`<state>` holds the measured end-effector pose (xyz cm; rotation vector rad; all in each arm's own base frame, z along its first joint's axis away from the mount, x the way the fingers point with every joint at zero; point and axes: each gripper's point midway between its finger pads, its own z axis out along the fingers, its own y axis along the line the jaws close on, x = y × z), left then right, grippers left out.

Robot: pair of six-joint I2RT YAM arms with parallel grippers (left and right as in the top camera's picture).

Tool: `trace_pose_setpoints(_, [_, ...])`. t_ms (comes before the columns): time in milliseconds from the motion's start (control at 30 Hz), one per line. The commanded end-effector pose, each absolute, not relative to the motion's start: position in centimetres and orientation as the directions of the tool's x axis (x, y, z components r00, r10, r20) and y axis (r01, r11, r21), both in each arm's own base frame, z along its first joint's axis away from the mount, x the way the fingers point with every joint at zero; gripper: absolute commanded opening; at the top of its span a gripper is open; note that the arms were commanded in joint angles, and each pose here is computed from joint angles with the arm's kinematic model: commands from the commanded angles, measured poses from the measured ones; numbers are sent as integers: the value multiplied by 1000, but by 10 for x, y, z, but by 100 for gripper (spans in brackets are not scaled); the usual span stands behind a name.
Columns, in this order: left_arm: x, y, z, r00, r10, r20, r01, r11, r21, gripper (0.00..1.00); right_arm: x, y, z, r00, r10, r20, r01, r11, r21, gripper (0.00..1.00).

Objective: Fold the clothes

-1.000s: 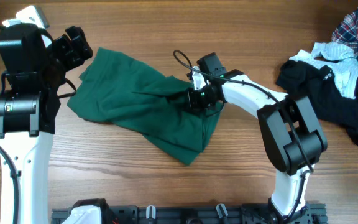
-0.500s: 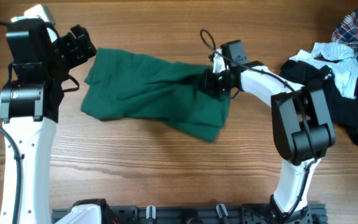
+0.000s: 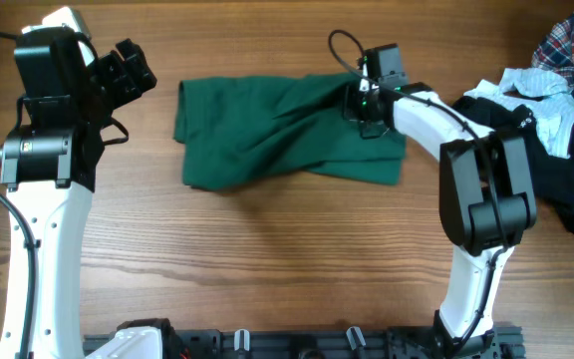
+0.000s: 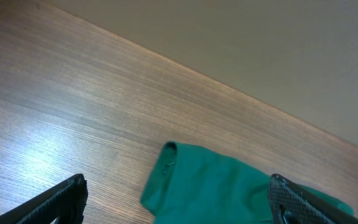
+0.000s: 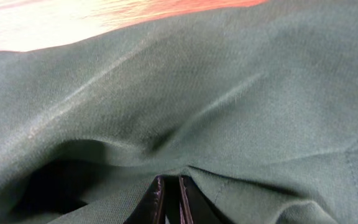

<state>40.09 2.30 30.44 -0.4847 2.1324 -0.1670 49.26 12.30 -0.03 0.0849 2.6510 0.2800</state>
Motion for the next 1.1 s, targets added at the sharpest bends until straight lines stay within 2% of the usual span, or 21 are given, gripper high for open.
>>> trace_pose_setpoints(0, [403,21,309,-498,-408,-765,-267,911,-313,92,480,98,-32,-932,25,-362,-16,994,109,13])
trace_pose_setpoints(67, [403,21,309,-498,-409,-765,-267,911,-313,90,483,101,-17,-937,25,-350,-18,993,118,19])
trace_pose_setpoints(133, [403,18,309,-504,-409,-761,-254,912,-322,82,488,106,5,-935,10,-355,-41,990,137,27])
trace_pose_setpoints(167, [403,16,308,-510,-409,-757,-245,912,-328,73,491,111,18,-932,-12,-363,-72,986,152,33])
trace_pose_setpoints(200, [403,14,307,-516,-409,-753,-237,912,-333,54,493,115,32,-928,-32,-371,-101,981,168,42])
trace_pose_setpoints(267, [404,11,303,-534,-410,-740,-227,912,-342,33,496,123,59,-922,-47,-385,-133,971,199,58])
trace_pose_setpoints(300, [404,8,300,-547,-410,-730,-221,911,-347,23,497,127,73,-918,-47,-394,-142,966,215,63])
trace_pose_setpoints(400, [405,3,283,-597,-412,-689,-219,909,-354,4,496,134,107,-908,-44,-417,-164,953,256,78])
trace_pose_setpoints(500, [405,-2,260,-659,-412,-630,-228,907,-355,4,491,136,131,-907,-4,-421,-139,947,291,91])
trace_pose_setpoints(667, [407,-18,215,-762,-386,-520,-235,913,-334,4,467,130,130,-944,38,-327,-67,951,302,99])
trace_pose_setpoints(767, [410,-32,193,-811,-332,-482,-198,931,-308,4,455,121,122,-961,40,-272,-36,962,270,99])
trace_pose_setpoints(967, [418,-61,145,-884,-240,-402,-136,953,-270,4,452,99,116,-963,35,-266,-5,989,150,99])
trace_pose_setpoints(1033, [424,-67,125,-902,-207,-379,-113,960,-255,4,452,96,114,-963,20,-267,-16,991,132,98])
trace_pose_setpoints(1067, [426,-69,117,-907,-198,-372,-107,962,-251,4,452,96,114,-963,7,-268,-29,991,128,94])
